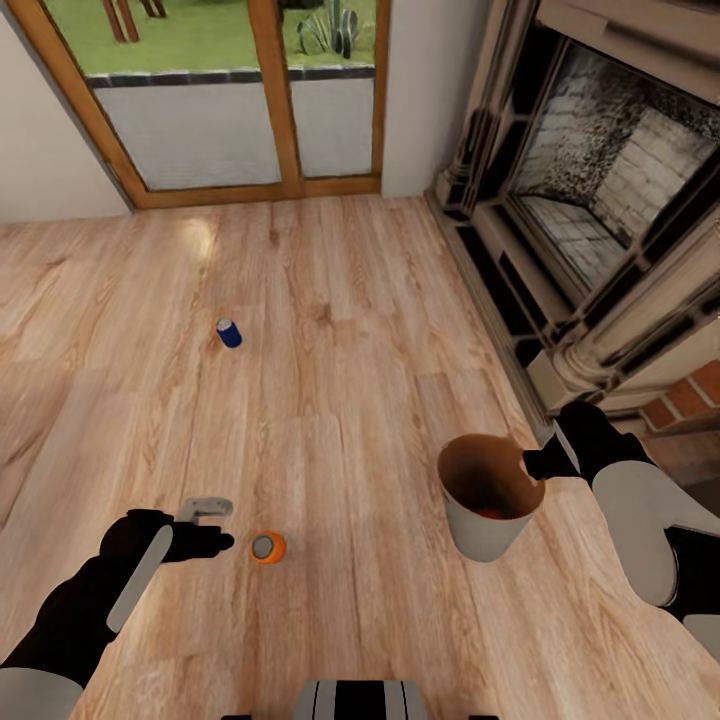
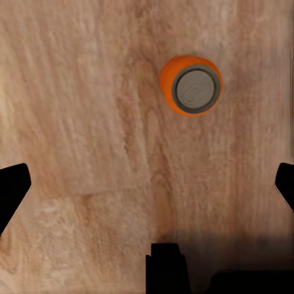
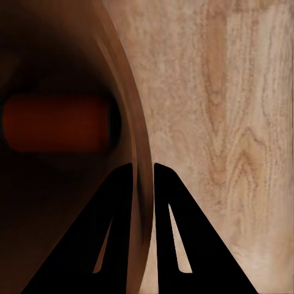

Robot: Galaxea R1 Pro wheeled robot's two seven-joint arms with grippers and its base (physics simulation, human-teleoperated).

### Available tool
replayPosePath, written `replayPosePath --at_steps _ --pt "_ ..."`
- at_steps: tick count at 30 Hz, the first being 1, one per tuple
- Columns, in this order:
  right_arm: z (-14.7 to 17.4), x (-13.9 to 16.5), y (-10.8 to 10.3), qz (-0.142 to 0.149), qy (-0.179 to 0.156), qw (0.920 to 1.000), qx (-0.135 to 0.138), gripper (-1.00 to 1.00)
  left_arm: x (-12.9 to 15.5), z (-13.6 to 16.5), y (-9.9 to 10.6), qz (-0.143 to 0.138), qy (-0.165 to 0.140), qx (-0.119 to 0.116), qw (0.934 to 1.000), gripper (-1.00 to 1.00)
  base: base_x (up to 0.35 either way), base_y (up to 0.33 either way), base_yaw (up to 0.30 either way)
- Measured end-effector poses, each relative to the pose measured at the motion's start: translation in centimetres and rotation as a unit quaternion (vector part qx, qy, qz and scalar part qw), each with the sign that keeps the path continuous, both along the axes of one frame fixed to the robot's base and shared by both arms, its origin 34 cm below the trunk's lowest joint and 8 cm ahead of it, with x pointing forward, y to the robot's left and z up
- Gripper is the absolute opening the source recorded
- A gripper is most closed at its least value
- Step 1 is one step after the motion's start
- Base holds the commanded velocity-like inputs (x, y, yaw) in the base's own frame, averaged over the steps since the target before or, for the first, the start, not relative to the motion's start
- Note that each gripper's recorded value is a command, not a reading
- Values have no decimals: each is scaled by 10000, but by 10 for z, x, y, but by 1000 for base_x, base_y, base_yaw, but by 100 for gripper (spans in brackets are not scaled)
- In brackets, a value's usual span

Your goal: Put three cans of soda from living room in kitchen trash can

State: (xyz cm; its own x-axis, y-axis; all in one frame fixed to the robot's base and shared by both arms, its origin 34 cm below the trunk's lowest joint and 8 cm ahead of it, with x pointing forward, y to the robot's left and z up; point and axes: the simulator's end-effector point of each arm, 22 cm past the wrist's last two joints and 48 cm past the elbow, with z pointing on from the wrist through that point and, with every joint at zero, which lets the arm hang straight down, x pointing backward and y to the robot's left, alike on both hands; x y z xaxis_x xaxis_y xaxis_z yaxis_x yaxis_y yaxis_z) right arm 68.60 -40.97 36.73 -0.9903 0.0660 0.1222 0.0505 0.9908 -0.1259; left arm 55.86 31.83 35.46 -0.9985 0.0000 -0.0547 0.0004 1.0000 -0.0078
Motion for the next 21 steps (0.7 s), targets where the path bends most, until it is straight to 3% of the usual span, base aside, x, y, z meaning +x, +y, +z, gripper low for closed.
replayPosePath --at_steps 14,21 --pt "-1 0 0 59 16 10000 -53 -100 2 0 0 1 -27 -1 10000 100 18 0 -22" --pt "-4 3 22 98 1 9999 117 -100 2 -1 -12 18 -36 -92 9999 100 0 0 0"
